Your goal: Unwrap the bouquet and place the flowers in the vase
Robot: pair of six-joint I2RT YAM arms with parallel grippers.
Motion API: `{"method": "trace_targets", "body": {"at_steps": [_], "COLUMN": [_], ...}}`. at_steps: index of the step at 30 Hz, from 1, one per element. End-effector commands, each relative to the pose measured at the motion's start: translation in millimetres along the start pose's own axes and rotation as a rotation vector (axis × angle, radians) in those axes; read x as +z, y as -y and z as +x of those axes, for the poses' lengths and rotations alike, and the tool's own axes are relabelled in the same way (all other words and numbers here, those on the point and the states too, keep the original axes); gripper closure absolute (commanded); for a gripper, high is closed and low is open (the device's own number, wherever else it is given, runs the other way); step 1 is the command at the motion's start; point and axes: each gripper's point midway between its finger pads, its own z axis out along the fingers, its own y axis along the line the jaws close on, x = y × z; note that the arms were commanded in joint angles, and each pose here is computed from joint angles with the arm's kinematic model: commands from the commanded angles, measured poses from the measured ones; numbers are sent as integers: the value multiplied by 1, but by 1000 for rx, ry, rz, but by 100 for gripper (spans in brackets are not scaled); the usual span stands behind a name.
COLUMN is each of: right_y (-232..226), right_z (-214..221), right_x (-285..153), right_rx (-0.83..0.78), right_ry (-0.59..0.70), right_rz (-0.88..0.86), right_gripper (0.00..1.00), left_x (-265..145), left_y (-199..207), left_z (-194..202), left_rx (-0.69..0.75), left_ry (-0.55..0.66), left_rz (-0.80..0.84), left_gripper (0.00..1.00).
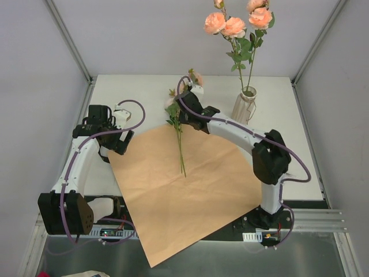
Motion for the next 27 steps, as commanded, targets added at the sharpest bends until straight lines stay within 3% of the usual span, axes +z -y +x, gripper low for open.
{"method": "trace_targets", "body": {"at_steps": [1, 4, 6, 8, 12, 13, 15, 22, 27], "right_y": [-57, -87, -103, -111, -99, -92, -72, 29, 99], "right_z": [-75, -95, -100, -122, -178, -206, -232, -314, -334], "right_x": [-81, -128, -157, -195, -261, -299, -318, -388, -384], "right_rx": [-57, -117, -266, -413, -540, -486, -498, -250, -150], "right_ry": [244, 347, 434, 606, 967, 1131, 1231, 1419, 1467], "right_rz": [-247, -403, -466, -492, -477, -477, -403, -356, -213], "right_gripper": [99, 99, 99, 99, 99, 99, 99, 99, 99], "left_x": [-3, -4, -4, -4, -3, -4, -3, -1, -2], "left_y": [-2, -3, -3, -3, -3, -3, -2, -2, -4], "left_z": [3, 1, 1, 1, 0, 0, 1, 2, -3], "left_rx": [-12, -11, -11, -8, -13, -14, -14, -18, -13], "left_ry": [5, 10, 8, 8, 7, 9, 7, -4, 6], "left_rz": [-12, -16, -19, -19, -15, -14, -12, -6, -6], "left_gripper": [1, 1, 1, 1, 1, 1, 1, 1, 1]}}
